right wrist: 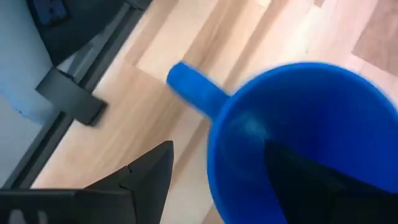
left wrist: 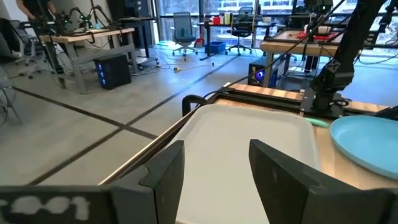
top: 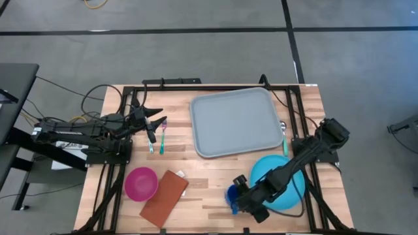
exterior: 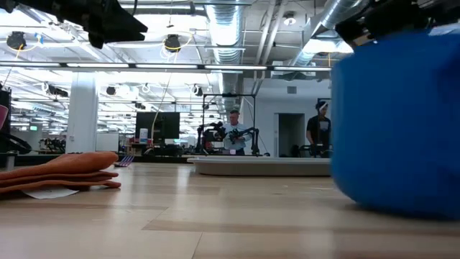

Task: Set up tray
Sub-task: Put the blue mug on the top right of the gray serving tray

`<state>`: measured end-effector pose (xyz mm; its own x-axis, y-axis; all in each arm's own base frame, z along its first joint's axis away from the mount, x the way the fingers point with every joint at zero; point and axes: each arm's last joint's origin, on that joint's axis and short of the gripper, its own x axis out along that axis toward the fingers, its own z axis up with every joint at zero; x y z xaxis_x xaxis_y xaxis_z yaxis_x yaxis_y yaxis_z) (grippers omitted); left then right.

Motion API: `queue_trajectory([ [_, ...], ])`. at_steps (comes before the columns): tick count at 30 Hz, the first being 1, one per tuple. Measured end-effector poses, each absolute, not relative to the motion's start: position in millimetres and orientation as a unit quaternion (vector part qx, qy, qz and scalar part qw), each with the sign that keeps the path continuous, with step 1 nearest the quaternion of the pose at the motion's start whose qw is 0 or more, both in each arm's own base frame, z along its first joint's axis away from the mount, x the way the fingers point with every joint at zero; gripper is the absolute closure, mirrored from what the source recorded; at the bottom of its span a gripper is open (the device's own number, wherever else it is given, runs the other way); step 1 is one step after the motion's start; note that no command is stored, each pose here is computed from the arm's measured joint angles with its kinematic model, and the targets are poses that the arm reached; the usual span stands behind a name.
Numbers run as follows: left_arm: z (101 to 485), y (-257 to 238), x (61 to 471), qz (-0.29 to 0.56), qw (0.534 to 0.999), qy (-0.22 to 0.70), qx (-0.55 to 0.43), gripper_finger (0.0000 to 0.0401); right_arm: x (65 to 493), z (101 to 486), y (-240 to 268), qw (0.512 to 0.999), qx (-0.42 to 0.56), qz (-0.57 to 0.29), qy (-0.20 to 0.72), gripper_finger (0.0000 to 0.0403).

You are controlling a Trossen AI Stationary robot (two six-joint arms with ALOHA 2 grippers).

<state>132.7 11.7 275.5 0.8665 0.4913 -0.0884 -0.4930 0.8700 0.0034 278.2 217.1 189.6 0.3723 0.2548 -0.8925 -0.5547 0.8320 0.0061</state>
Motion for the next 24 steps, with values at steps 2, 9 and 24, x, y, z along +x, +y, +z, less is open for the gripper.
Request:
queue_trajectory([
  [2, 275.2, 11.7, 132.6, 0.255, 0.966, 0.045, -0.009, 0.023, 279.9, 187.5, 218.4, 0.806, -0.155, 0.245, 0.517, 0.0158],
  [9, 274.4, 12.1, 132.3, 0.261, 0.964, 0.05, -0.004, 0.023, 293.3, 176.9, 225.8, 0.8, -0.154, 0.238, 0.529, 0.016],
  [24, 274.1, 12.4, 132.1, 0.267, 0.962, 0.054, 0.009, 0.023, 298.4, 179.7, 213.7, 0.789, -0.083, 0.175, 0.583, 0.0371],
])
